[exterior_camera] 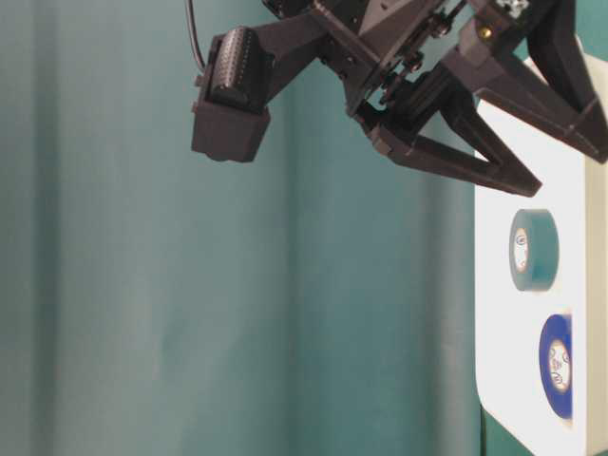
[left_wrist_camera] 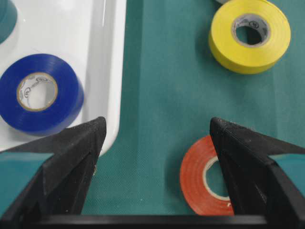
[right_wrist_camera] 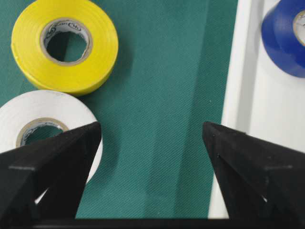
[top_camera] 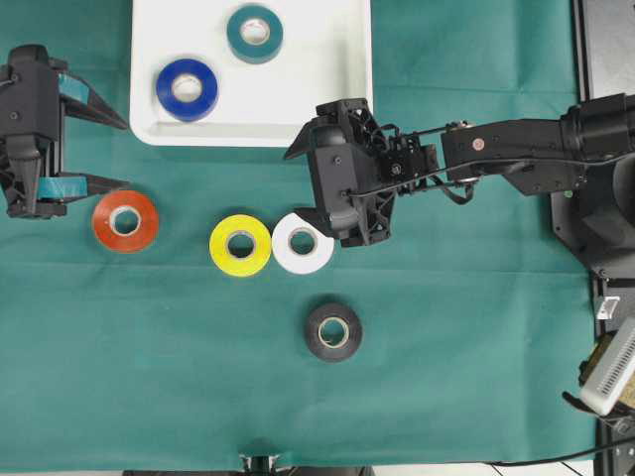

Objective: Put the tape alternately from left to right into the white case.
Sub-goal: 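Lower the right gripper onto the white tape roll and grasp it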

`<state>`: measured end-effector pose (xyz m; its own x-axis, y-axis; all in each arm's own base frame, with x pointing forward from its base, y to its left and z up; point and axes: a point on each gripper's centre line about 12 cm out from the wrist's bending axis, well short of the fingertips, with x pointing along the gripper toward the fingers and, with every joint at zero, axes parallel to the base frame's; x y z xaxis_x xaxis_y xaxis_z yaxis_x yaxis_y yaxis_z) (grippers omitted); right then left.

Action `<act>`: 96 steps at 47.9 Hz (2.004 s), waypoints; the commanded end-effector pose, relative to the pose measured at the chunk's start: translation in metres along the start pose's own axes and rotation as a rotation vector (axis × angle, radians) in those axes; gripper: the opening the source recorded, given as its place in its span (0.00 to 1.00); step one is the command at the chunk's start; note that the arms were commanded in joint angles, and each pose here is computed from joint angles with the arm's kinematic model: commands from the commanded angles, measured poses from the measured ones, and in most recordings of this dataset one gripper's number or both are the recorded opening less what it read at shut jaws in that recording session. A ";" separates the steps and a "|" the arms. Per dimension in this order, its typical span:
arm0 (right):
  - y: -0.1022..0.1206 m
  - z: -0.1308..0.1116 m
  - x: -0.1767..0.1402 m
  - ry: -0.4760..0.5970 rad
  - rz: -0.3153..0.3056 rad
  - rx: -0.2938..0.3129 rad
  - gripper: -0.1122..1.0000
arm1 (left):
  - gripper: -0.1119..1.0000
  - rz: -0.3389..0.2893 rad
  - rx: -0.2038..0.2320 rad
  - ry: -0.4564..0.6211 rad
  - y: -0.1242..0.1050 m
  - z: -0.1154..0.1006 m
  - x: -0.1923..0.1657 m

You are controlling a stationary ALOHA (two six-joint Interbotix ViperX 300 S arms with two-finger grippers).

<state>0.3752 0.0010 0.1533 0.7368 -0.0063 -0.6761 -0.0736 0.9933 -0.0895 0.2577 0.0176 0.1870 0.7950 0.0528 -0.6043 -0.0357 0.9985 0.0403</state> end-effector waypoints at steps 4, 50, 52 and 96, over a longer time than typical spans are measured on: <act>0.008 0.008 -0.008 -0.034 0.016 -0.013 0.81 | 0.99 -0.002 0.003 -0.022 -0.001 0.007 0.000; 0.031 0.000 0.009 0.017 0.060 -0.050 0.81 | 0.99 -0.002 0.003 -0.019 -0.001 0.006 0.000; 0.030 -0.001 0.010 0.026 0.057 -0.051 0.81 | 0.99 -0.001 0.000 -0.018 -0.001 0.005 0.000; 0.019 -0.019 0.044 0.197 0.020 -0.035 0.81 | 0.99 -0.003 0.002 0.009 -0.001 0.003 0.007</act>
<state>0.3881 0.0197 0.1005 0.5717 -0.0082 -0.8204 -0.1208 0.9882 -0.0940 0.2601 0.0173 0.1760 0.7695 0.0499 -0.6367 -0.0326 0.9987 0.0389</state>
